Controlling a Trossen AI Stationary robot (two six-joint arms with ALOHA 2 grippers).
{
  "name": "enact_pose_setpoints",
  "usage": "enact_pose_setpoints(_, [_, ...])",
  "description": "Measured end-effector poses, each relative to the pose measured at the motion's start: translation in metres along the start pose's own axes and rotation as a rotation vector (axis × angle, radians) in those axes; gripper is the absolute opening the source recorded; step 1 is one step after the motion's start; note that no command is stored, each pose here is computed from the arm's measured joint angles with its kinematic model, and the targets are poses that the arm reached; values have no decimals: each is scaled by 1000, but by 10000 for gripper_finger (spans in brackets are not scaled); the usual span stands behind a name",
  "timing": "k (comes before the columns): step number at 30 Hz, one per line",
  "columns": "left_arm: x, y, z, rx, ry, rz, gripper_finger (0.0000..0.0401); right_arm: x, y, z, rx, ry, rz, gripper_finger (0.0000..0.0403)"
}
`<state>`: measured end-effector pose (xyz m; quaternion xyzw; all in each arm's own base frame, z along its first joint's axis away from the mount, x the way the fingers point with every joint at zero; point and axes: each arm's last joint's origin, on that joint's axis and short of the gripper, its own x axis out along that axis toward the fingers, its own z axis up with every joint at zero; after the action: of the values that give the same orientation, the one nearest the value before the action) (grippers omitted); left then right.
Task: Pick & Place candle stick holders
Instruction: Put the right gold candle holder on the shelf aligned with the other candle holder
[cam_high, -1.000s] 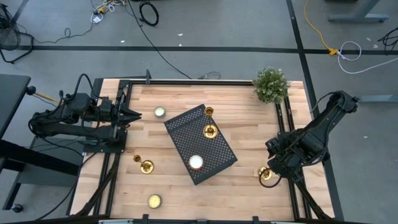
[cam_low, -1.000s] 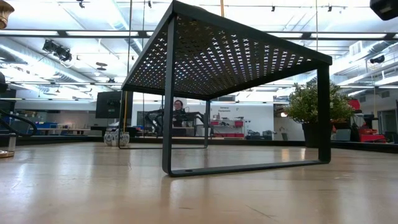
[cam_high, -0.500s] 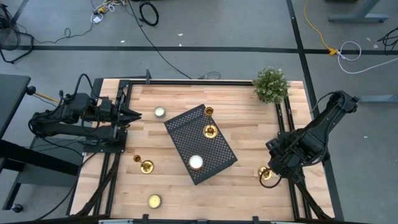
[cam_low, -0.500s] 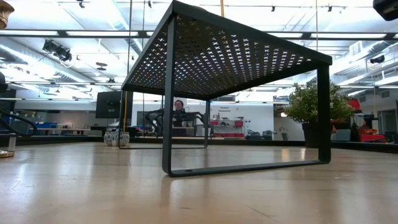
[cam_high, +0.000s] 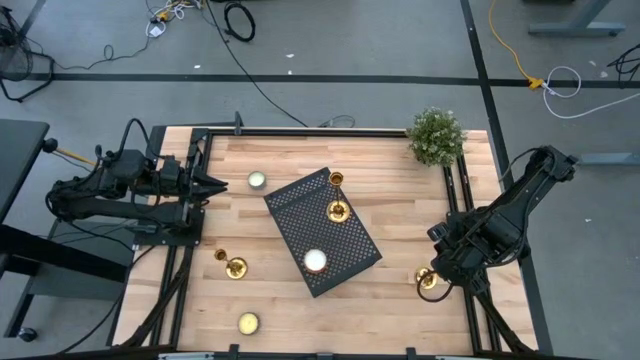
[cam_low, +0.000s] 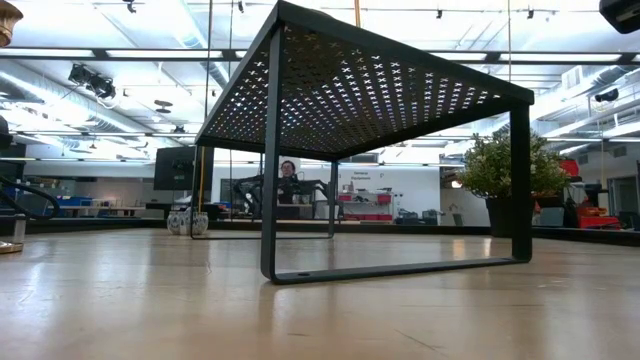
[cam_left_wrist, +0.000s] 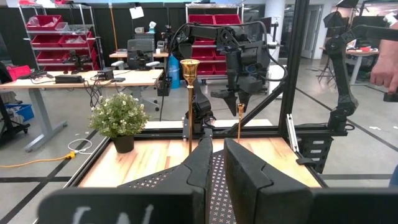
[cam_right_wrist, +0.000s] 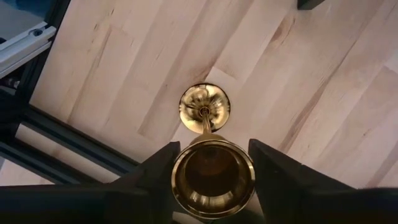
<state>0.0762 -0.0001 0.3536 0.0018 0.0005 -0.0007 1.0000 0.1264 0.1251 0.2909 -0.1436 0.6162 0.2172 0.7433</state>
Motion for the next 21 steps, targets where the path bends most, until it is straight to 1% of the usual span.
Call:
enact_pose_setpoints(12, [0,0,0,0,0,0,46,0,0,0,0,-1,0,140])
enact_pose_setpoints(15, [0,0,0,0,0,0,46,0,0,0,0,-1,0,139])
enact_pose_setpoints(21, [0,0,0,0,0,0,46,0,0,0,0,0,0,151])
